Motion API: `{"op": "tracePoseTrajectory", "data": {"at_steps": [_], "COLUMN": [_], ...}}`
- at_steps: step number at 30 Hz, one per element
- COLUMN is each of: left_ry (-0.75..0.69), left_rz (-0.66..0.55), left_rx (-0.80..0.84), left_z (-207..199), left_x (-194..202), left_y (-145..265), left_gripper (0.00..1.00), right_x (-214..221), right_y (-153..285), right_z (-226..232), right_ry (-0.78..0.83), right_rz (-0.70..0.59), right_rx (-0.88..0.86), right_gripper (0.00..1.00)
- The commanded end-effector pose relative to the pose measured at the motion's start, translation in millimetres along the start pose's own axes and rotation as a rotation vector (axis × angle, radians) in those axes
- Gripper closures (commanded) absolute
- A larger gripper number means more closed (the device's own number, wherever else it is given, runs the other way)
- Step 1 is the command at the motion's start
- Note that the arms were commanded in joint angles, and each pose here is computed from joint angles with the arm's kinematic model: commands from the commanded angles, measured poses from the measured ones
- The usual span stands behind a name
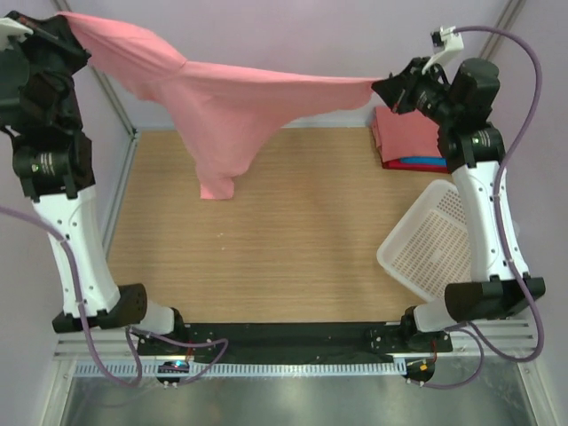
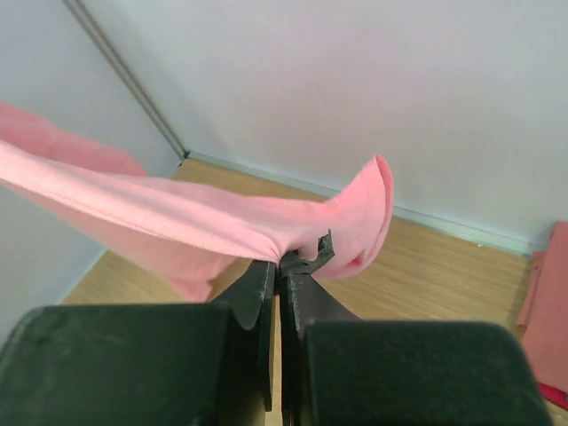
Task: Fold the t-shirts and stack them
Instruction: Flatten the tshirt out
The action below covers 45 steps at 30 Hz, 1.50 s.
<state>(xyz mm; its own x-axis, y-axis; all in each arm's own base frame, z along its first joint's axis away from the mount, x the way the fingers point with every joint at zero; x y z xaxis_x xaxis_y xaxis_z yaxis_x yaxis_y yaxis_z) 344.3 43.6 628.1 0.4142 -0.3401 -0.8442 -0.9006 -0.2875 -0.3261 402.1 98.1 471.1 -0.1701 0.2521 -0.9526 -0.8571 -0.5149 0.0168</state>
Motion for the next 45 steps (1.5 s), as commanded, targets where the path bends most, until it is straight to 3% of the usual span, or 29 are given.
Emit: {"op": "tracePoseTrajectory", "data": {"at_steps": [1, 3, 8, 15, 23, 26, 29, 32, 38, 39, 45], "left_ry": [-0.051, -0.057, -0.065, -0.103, -0.105, -0.099, -0.113, -0.125, -0.134, -0.142, -0.153], "left_rz": [0.066, 0.086, 0.213, 0.341, 0.466, 0.562, 0.713, 0.848, 0.996, 1.005, 1.045], "left_rx": [-0.099, -0.126, -0.177, -0.231, -0.237, -0.255, -0.313, -0.365, -0.346, -0.325, -0.31], "left_z": [25.2, 32.5, 55.3, 77.6, 90.0, 101.0, 122.3, 141.1, 147.2, 143.4, 143.7], "left_x": [26.7, 33.7, 85.4, 145.1, 202.6, 241.0, 295.8, 342.7, 397.7, 402.8, 431.1], "left_y": [4.1, 12.8, 24.5, 9.6, -10.9, -12.0, -5.1, 2.1, 1.7, 0.8, -4.9], "left_gripper": [1.0, 1.0, 1.0, 1.0, 1.0, 1.0, 1.0, 1.0, 0.99, 1.0, 1.0], "right_x": [73.0, 76.9, 126.7, 193.8, 245.9, 271.4, 283.3, 304.2, 323.9, 319.6, 321.7], "right_y": [10.7, 29.4, 59.6, 77.5, 42.9, 19.4, -1.7, -17.5, -49.5, -57.3, -77.4], "right_z": [-11.6, -0.1, -6.2, -31.8, -58.8, -73.6, -80.4, -105.4, -145.9, -150.0, -169.7], "right_ry": [-0.018, -0.037, -0.08, -0.09, -0.162, -0.221, -0.287, -0.283, -0.255, -0.245, -0.195], "right_rz": [0.219, 0.223, 0.387, 0.576, 0.681, 0.729, 0.753, 0.808, 0.875, 0.86, 0.848], "right_rx": [-0.023, -0.035, 0.041, 0.14, 0.1, 0.08, 0.046, 0.122, 0.239, 0.252, 0.286], "right_gripper": [0.99, 0.99, 0.99, 0.93, 0.86, 0.94, 0.95, 0.95, 0.8, 0.73, 0.62]}}
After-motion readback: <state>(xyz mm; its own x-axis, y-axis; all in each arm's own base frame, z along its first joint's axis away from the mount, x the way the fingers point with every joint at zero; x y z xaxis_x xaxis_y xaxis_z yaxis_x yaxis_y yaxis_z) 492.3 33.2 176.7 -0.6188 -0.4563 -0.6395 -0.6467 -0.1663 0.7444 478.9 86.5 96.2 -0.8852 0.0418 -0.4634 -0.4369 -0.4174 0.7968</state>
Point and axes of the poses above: each gripper's point midway between its finger pads, its own y axis back along the fingers, its own z axis along the line the jaws close on, x = y × z, the point moved 4 cm from there along y, back along the fingers, and after that the axes turned 1 degree about -y, right-handed, at the moved point
